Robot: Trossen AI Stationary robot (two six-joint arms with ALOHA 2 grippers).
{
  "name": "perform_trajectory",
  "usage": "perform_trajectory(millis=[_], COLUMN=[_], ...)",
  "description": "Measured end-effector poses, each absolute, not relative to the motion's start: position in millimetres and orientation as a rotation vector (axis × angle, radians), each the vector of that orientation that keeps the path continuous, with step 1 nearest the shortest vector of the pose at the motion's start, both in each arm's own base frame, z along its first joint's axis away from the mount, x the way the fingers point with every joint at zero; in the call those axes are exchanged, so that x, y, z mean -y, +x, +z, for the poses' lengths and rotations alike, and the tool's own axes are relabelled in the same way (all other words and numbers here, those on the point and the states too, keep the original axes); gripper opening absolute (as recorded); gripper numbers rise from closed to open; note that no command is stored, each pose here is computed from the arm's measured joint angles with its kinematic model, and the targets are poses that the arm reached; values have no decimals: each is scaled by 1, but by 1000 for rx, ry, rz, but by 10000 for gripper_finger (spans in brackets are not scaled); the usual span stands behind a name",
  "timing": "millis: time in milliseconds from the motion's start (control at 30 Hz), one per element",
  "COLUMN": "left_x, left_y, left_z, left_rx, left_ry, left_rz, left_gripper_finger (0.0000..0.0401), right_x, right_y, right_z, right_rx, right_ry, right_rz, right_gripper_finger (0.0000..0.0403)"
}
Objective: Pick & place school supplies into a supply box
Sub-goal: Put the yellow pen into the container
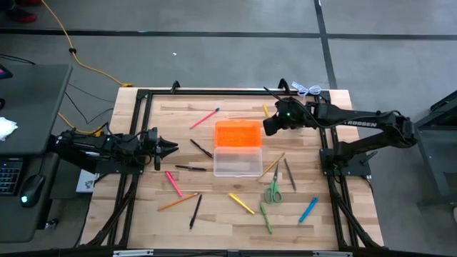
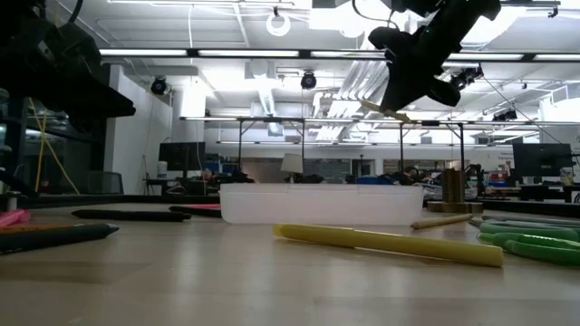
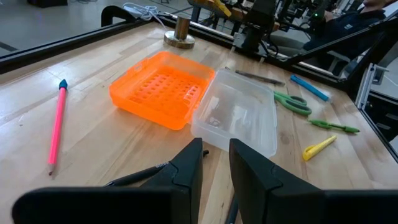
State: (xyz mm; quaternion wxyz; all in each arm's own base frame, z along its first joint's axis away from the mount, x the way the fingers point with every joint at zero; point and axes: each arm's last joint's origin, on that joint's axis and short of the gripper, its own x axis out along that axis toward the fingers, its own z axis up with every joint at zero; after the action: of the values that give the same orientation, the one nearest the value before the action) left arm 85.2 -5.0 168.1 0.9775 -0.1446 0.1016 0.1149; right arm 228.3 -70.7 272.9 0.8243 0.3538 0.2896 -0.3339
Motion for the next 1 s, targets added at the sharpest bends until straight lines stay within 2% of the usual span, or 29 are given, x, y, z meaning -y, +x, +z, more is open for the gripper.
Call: perform_trajectory(millis=[1000], left_x=[5], left_y=[85], left_z=[168], left_rx=[-203], left_ry=[-292], left_rz=[231], left_gripper_finger=[111], right_x=[35], right_y=[256], right_z=[298], right_rx=[-376], right_ry=[641], right_rz=[-399], right_gripper_finger=[19])
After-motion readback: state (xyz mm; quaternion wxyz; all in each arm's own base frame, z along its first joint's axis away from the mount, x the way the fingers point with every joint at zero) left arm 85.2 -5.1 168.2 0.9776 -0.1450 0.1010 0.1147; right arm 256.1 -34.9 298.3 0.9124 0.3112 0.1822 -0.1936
